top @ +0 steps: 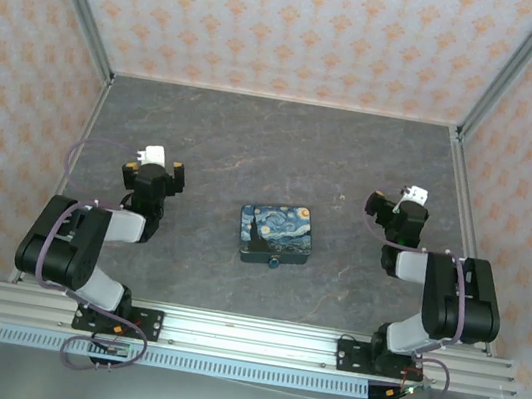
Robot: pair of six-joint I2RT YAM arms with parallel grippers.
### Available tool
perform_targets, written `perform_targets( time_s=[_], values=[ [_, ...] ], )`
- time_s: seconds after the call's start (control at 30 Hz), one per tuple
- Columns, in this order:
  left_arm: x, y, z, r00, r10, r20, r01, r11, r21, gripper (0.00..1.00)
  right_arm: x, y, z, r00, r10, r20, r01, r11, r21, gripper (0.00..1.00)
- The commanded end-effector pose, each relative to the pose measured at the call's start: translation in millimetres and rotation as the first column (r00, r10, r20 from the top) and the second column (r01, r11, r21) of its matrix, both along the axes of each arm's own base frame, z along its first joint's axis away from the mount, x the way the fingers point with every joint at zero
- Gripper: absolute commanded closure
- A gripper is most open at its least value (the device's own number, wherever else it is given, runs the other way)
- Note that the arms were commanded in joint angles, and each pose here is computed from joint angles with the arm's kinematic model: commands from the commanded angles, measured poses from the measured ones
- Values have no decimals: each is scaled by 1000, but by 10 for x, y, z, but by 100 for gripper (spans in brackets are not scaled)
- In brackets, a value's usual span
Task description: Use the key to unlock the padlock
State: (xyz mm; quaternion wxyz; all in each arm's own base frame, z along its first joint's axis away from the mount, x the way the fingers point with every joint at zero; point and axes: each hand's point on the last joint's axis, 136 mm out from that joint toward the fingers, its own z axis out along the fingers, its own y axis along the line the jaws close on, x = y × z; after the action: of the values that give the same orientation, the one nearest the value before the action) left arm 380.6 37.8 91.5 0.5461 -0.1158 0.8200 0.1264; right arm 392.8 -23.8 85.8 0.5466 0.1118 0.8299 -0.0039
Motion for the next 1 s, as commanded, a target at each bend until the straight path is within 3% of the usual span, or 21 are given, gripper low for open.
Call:
perform_targets(
  time_s=[0.0,0.73,0.97],
  values=[
    [43,39,71,1000,11,18,-11,1000,1,0,21,-15,20,1000,-12,3,13,1000,-13,1],
    [30,64,101,999,28,24,-28,1000,0,0,17,-33,52,1000,-24,13,24,1000,-12,1],
    [-146,121,706,993,70,92,-67,997,-35,0,-96,-43,547,999,-51,-17,51,998,31,1]
  ],
)
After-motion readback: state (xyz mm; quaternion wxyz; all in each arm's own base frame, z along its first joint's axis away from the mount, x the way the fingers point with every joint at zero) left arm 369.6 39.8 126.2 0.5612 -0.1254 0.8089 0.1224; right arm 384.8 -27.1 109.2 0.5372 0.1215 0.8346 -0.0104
